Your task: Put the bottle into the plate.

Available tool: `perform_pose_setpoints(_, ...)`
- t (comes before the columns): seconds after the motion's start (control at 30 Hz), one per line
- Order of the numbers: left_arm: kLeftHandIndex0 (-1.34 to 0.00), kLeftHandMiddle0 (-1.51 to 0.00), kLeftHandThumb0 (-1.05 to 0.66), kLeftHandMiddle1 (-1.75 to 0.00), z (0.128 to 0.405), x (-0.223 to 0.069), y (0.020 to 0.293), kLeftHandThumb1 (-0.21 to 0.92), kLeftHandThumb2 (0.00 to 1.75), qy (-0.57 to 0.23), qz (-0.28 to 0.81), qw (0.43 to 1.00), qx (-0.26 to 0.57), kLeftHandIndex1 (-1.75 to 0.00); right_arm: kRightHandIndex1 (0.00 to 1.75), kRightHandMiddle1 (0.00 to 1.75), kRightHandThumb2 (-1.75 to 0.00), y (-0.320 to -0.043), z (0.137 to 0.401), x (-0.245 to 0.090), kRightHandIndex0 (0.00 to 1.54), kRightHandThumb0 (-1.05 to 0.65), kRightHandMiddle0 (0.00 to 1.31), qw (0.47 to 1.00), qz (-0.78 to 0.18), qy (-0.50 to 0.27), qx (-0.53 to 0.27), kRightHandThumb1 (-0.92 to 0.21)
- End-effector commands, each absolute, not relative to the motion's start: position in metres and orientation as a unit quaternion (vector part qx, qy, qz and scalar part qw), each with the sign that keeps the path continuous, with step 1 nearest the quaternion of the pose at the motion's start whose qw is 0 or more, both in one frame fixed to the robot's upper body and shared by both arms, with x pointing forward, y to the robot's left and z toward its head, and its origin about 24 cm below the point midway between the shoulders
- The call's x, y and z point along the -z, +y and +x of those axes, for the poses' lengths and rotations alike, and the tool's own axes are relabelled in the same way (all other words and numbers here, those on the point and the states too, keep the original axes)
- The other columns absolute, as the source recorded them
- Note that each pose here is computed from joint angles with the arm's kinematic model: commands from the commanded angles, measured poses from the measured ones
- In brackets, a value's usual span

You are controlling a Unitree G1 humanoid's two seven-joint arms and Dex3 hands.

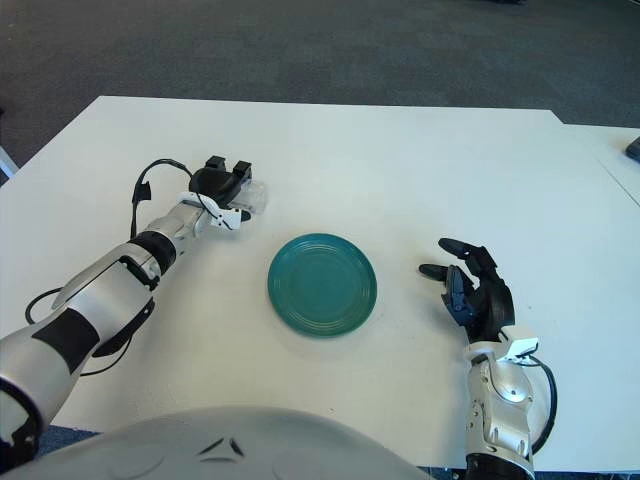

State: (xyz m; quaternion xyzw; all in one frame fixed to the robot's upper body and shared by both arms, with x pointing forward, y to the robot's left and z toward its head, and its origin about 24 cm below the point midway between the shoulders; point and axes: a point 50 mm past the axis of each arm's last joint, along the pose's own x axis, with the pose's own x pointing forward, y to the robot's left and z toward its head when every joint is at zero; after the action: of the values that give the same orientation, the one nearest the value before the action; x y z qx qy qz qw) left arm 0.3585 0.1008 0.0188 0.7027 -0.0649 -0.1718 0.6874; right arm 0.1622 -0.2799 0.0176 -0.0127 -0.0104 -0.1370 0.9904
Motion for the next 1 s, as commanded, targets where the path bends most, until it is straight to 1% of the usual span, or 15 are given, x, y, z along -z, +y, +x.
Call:
perform_pose_setpoints(0.0, -0.49, -0.81, -0.42, -1.75, 0.329, 0.023, 0.109, 0.47, 1.12, -0.013, 0.697, 0.682, 0.223, -1.74, 0.92, 1.00, -0.59, -0.281, 0.162, -0.020, 0.57, -0.52, 0.29, 0.990, -0.005, -0.015, 0.143, -0.89)
perform_pose_setpoints(0.17, -0.49, -0.93, -0.42, -1.75, 0.328, 0.021, 0.107, 0.46, 1.13, -0.031, 0.672, 0.708, 0.215, -1.75, 0.92, 1.00, -0.59, -0.282, 0.163, -0.020, 0.57, -0.52, 0.29, 0.990, -0.005, -0.014, 0.143, -0.89)
perform_pose_setpoints(0.27, -0.49, -0.97, -0.42, -1.75, 0.330, 0.018, 0.106, 0.46, 1.13, -0.040, 0.658, 0.722, 0.209, -1.75, 0.92, 1.00, -0.58, -0.282, 0.163, -0.020, 0.57, -0.52, 0.29, 0.990, -0.004, -0.014, 0.143, -0.90)
perform_pose_setpoints(0.4, -0.49, -1.00, -0.42, -1.75, 0.331, 0.014, 0.105, 0.46, 1.13, -0.058, 0.652, 0.729, 0.200, -1.75, 0.92, 1.00, -0.58, -0.282, 0.163, -0.020, 0.57, -0.52, 0.29, 0.990, -0.004, -0.014, 0.143, -0.90)
perform_pose_setpoints(0.57, -0.49, -1.02, -0.42, -1.75, 0.335, 0.002, 0.100, 0.46, 1.14, -0.099, 0.640, 0.740, 0.181, -1.75, 0.92, 1.00, -0.58, -0.282, 0.164, -0.020, 0.57, -0.52, 0.29, 0.990, -0.004, -0.014, 0.143, -0.90)
perform_pose_setpoints(0.97, -0.50, -1.04, -0.42, -1.75, 0.339, -0.019, 0.092, 0.45, 1.15, -0.198, 0.637, 0.729, 0.152, -1.75, 0.91, 1.00, -0.57, -0.281, 0.166, -0.019, 0.57, -0.52, 0.29, 0.990, -0.004, -0.013, 0.143, -0.90)
